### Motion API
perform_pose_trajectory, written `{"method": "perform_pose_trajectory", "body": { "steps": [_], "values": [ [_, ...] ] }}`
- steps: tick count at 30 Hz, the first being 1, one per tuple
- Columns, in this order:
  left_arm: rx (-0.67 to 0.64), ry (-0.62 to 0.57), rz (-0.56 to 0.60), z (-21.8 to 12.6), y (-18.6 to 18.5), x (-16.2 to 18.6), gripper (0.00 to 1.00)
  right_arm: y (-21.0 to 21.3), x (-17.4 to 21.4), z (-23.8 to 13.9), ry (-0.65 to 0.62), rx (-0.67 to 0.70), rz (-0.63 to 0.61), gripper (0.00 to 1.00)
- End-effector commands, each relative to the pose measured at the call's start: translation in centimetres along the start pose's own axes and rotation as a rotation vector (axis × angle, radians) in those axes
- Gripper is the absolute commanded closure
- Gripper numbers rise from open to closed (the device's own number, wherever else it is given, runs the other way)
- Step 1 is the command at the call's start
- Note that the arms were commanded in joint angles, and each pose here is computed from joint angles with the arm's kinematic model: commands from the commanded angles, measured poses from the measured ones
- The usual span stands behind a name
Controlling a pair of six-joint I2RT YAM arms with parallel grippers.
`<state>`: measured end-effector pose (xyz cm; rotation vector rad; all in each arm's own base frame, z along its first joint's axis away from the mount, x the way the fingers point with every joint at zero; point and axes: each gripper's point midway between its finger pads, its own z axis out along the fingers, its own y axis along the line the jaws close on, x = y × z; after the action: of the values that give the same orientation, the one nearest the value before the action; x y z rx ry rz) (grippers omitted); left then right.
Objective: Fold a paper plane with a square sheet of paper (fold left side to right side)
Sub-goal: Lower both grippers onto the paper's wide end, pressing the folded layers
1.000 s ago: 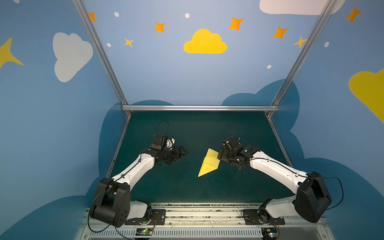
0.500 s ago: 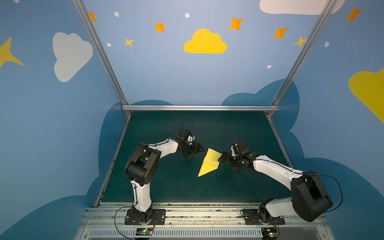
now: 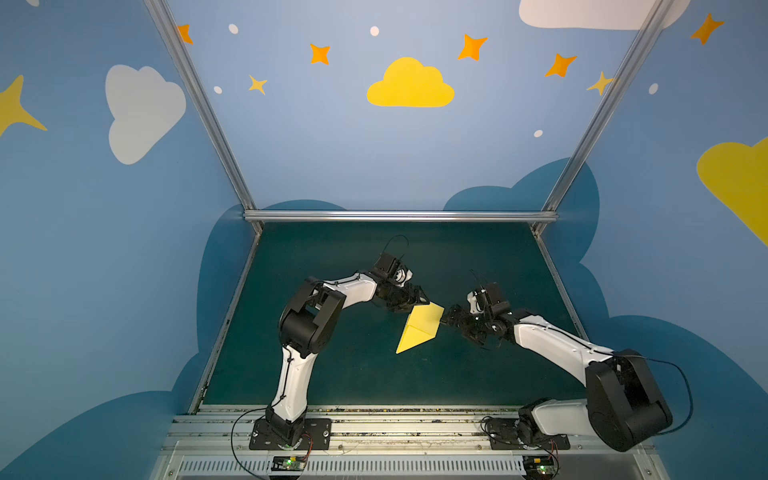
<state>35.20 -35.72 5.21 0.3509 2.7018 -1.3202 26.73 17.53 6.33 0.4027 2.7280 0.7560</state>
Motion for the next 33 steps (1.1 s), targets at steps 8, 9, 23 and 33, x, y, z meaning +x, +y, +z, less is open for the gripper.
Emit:
{"method": "perform_pose_trajectory", "body": {
  "steps": [8, 9, 23, 33],
  "values": [
    [-0.051, 0.015, -0.006, -0.8, -0.5, 1.7, 0.15, -0.5, 1.2, 0.2, 0.027, -0.038, 0.004, 0.11],
    [-0.076, -0.014, 0.001, -1.7, -0.4, 1.2, 0.15, -0.5, 1.3, 0.2, 0.03, -0.039, 0.005, 0.11],
    [-0.109, -0.015, 0.08, -7.5, -2.7, 6.0, 0.5, -0.6, 2.2, 0.5, 0.047, -0.076, 0.031, 0.11],
    [-0.064, 0.077, 0.102, -4.5, -3.2, 10.3, 0.85, -0.6, 2.6, 1.4, 0.062, -0.103, 0.074, 0.12]
  ]
}}
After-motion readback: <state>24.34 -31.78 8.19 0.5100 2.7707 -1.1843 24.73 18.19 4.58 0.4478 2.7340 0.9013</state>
